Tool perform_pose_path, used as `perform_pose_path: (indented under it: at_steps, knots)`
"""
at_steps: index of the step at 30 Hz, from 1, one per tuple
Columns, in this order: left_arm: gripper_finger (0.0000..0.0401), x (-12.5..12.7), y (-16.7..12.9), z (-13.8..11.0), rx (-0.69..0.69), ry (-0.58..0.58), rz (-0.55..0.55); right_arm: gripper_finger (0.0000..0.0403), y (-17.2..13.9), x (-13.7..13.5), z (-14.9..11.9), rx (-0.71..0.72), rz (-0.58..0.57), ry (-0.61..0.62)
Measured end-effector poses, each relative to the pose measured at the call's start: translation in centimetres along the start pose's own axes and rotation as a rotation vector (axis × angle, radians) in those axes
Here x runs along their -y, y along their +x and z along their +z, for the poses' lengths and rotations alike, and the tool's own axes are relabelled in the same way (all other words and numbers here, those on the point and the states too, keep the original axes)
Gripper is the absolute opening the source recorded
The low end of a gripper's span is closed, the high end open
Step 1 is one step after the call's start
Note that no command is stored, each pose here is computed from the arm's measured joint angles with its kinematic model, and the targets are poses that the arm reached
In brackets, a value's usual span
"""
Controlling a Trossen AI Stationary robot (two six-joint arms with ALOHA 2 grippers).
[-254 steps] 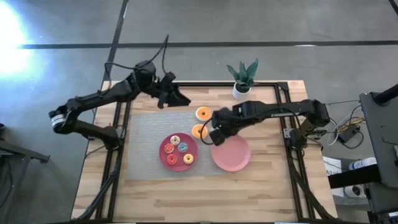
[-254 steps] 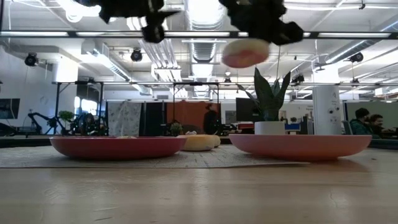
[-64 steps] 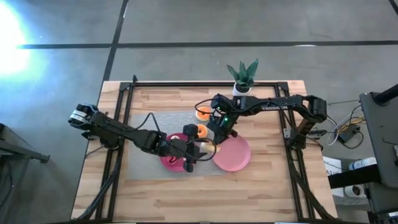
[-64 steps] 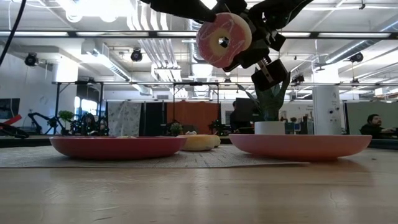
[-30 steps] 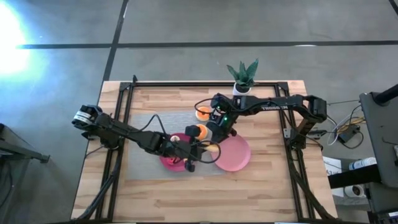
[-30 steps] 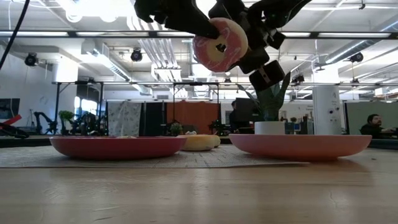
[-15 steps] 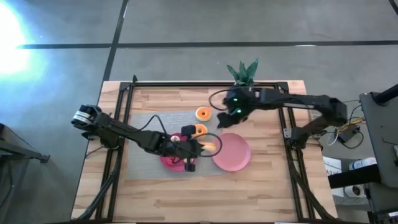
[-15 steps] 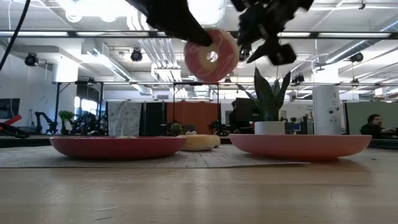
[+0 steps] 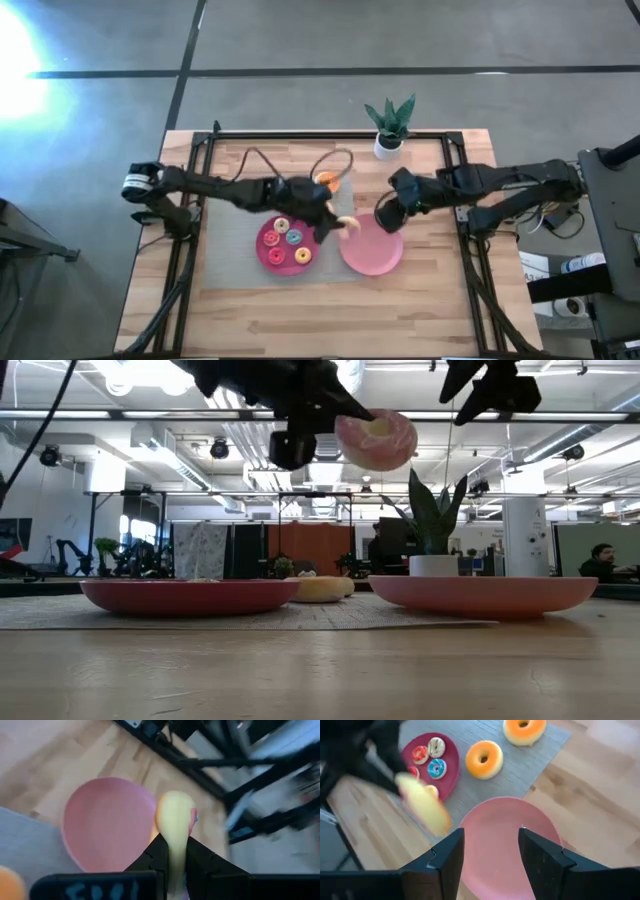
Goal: Pick & Place donuts
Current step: Put the large pink donut on the pink plate
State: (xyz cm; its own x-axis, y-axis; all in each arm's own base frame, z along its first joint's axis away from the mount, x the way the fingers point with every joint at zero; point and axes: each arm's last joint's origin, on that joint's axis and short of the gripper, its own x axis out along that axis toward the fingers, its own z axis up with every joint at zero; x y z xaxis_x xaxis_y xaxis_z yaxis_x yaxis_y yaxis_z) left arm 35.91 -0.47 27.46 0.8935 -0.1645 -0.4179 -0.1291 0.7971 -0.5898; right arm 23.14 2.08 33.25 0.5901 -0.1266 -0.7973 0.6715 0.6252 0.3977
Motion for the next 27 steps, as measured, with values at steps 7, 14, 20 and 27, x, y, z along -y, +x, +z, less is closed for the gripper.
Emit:
perform_pose_path:
  at_steps: [7,14,20,27]
  knots:
    - [0.0016,-5.3,0.3,2.6,-0.141,-0.336,-0.214,0.0178,-0.8,-1.7,-2.7,0.113,-0.038,-0.252]
    - [0.0016,-8.5,3.2,2.6,-0.283,-0.598,-0.404,0.0176,-0.6,-1.4,-3.9,0.018,-0.009,-0.194]
    - [0.0016,-9.1,4.3,2.9,-0.259,-0.617,-0.477,0.0158,0.2,1.1,-5.3,-0.047,0.015,0.019]
    - [0.0016,-12.0,6.4,1.6,-0.198,-0.765,-0.31,0.014,1.1,4.9,-7.4,-0.031,0.092,0.216]
